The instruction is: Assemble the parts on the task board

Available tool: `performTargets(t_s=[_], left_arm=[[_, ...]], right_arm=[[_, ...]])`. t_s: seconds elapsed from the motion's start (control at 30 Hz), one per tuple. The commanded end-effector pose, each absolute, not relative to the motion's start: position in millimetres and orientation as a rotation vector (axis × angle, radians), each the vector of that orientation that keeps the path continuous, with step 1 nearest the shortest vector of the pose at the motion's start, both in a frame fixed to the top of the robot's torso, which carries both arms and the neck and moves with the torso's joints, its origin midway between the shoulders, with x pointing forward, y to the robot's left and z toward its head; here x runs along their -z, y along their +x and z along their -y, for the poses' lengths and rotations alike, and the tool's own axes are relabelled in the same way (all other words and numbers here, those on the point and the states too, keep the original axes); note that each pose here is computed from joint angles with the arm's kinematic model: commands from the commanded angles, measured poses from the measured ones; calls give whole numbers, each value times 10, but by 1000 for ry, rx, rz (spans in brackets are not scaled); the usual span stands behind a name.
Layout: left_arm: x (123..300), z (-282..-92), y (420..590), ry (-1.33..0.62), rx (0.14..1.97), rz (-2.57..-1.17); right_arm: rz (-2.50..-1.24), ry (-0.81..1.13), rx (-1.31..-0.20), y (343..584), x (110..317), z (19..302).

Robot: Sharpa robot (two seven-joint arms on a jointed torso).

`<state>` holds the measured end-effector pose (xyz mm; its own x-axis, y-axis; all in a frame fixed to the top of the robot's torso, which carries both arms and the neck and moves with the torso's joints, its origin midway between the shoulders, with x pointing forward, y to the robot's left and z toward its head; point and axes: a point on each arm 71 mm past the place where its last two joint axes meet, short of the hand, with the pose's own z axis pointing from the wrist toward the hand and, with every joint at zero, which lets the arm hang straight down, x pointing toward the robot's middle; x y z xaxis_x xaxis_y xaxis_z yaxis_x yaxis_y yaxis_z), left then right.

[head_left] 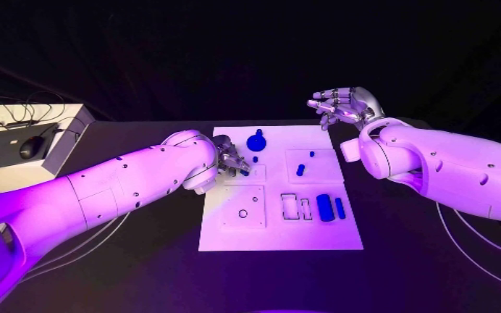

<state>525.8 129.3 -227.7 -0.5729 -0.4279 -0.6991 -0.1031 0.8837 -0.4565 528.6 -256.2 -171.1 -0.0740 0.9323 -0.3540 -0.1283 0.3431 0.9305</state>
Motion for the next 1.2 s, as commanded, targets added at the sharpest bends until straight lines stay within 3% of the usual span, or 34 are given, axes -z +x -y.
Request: performTargets(t_s=[0.03,1.2], left_arm=[[2333,-1249,5217,-353,466,-2183],[2364,-1257,5191,-312,420,-2244]], right_arm=[[-1349,806,-1073,5284,1711,2548],[-1350,807,-1071,5282,1712,2563]])
